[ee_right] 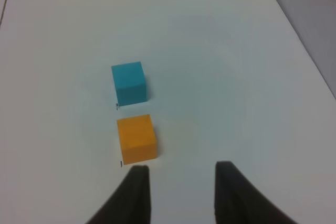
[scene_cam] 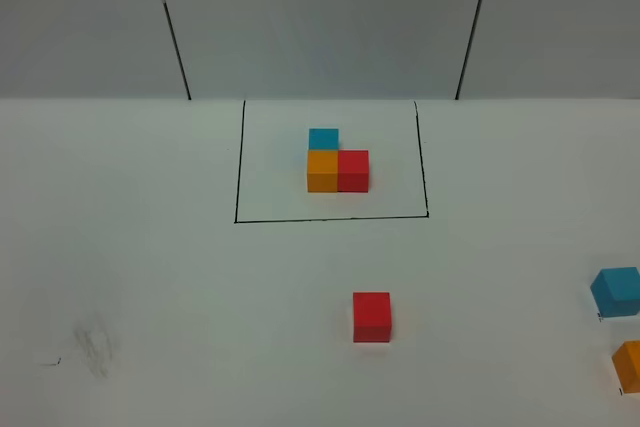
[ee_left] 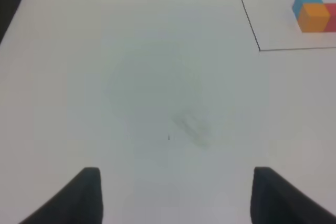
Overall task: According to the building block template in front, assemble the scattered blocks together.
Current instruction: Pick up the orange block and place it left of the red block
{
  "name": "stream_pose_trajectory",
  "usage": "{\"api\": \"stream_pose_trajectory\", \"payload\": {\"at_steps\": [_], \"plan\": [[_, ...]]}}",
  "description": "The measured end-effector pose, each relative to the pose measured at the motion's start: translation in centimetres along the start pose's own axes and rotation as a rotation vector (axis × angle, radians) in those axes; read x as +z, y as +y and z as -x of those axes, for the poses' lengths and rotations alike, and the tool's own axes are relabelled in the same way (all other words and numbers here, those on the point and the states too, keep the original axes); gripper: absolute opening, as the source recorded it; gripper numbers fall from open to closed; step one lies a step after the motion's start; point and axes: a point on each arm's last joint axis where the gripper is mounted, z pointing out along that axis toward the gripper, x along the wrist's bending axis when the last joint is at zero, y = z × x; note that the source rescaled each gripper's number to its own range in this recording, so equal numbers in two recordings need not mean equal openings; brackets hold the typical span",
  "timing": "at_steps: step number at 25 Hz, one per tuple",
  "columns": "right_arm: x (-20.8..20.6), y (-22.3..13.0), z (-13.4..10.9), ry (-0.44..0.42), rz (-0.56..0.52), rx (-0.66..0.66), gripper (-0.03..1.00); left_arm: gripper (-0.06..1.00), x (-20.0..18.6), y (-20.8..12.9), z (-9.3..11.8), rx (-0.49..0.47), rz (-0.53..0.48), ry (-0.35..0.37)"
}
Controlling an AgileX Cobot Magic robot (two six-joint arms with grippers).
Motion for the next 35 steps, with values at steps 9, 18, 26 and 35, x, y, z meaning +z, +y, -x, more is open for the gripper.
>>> {"api": "stream_pose_trajectory", "payload": {"at_steps": [9,18,26,35], "plan": [[0.0,0.0,0.0,0.0,0.0,0.0,0.0,0.33,3.1,-1.6,0.0,-0.069,-0.076,-0.002],[0.0,0.0,0.0,0.0,0.0,0.0,0.0,0.33,3.2,-1.6,0.0,-0.074,-0.072,-0.002],[0.0,0.0,0.0,0.0,0.0,0.0,0.0,0.33,3.2,-1.6,0.0,-0.074,-0.072,-0.002],[0.0,0.0,0.0,0.0,0.0,0.0,0.0,0.33,3.2,-1.6,0.0,-0.074,-0.071,-0.002]]}}
